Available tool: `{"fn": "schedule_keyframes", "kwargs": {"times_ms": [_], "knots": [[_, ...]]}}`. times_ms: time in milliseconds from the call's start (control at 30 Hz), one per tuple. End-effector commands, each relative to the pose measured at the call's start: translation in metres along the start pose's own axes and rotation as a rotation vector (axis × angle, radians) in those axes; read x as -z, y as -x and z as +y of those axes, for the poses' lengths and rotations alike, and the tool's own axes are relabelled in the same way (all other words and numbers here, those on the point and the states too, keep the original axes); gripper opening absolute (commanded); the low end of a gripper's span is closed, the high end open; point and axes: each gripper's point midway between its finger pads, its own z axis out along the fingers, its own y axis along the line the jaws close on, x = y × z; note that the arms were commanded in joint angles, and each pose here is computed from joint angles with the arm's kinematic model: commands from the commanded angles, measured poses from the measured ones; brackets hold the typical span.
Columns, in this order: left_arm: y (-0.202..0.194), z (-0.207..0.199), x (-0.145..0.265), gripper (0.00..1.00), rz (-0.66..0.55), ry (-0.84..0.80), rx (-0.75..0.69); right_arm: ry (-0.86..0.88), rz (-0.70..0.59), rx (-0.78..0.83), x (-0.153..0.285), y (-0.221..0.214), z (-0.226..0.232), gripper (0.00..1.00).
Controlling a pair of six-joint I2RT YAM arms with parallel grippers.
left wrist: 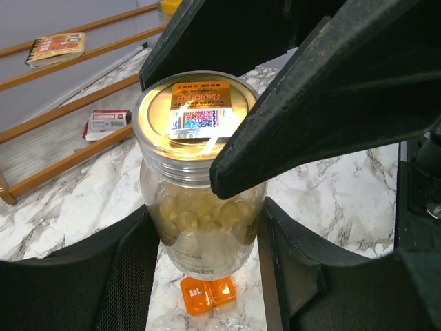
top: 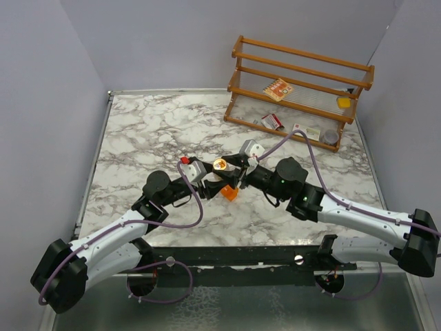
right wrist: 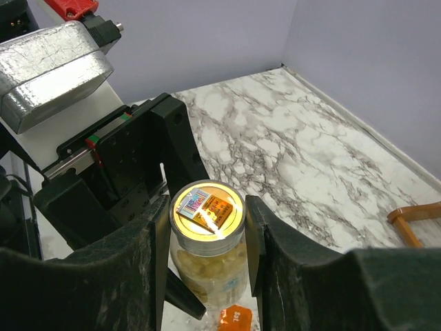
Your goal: Sort the pills into containers
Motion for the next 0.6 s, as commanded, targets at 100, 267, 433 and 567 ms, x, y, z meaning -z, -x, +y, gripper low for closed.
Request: {"fn": "schedule_keyframes", "kwargs": {"times_ms": [100,267,433,567], "knots": [[0.01,-0.024,0.0,0.0,-0.031,-0.132,-0.015,0.047,-0.021,0.021,0.011,0.021,0.006,0.01],[0.014,-0.033,0.001,0.0,-0.034,-0.188,-0.009,0.054,-0.028,0.023,0.019,0.022,0.007,0.01],[0.012,-0.043,0.003,0.0,-0.027,-0.242,0.005,0.069,-0.008,0.026,0.024,0.019,0.009,0.01],[0.014,-0.045,0.004,0.0,-0.031,-0.253,0.01,0.073,0.005,0.016,0.025,0.014,0.01,0.01]]}}
